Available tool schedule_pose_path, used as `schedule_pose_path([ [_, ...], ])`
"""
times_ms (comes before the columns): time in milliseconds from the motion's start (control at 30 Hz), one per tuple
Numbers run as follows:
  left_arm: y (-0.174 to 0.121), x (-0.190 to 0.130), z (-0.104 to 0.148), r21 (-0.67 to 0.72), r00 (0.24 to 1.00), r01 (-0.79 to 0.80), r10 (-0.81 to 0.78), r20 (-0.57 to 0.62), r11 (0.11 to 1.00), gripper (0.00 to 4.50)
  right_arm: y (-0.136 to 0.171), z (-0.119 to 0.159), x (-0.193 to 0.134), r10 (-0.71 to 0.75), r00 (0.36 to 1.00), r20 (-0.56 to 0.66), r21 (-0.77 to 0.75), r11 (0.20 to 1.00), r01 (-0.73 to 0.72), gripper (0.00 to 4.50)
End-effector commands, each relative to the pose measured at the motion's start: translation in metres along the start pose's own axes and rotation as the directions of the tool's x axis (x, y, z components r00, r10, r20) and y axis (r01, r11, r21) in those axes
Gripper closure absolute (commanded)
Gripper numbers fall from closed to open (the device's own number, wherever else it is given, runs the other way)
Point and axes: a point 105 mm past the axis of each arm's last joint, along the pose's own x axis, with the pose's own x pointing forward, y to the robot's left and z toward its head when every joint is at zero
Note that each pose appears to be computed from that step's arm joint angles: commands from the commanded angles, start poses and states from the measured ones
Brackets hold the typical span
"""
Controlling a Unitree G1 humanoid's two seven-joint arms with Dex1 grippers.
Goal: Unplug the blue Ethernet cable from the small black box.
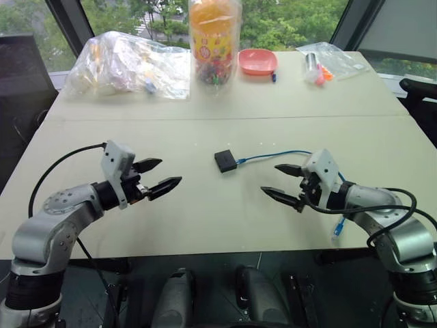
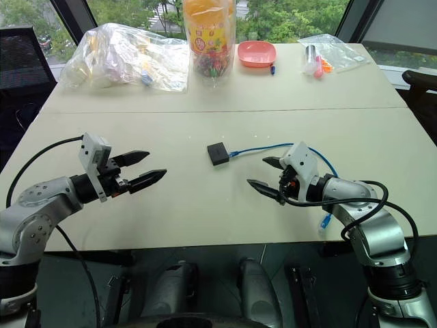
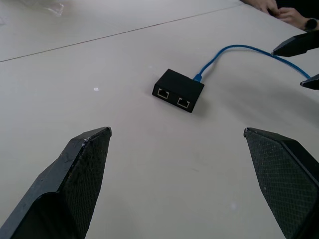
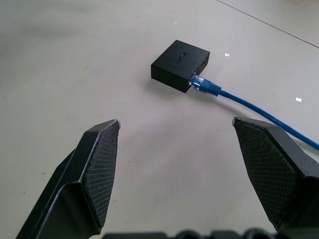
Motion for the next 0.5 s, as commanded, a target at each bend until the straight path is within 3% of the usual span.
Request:
schedule_pose_path([
  [33,0.0006,0.0025,0.0118,0.011,0.999,0.001,-0.002,0.046,1.0,0.1,-0.0019,0.0097,-0.0011,-0.01,1.0,0.028,-0.043,0.999,0.011,0.71],
  [500,0.0002,0.004,0.0101,0.024,0.999,-0.002,0.001,0.034,1.0,0.1,-0.005,0.0094,0.0029,-0.017,0.999,0.031,-0.05,0.999,0.018,0.71],
])
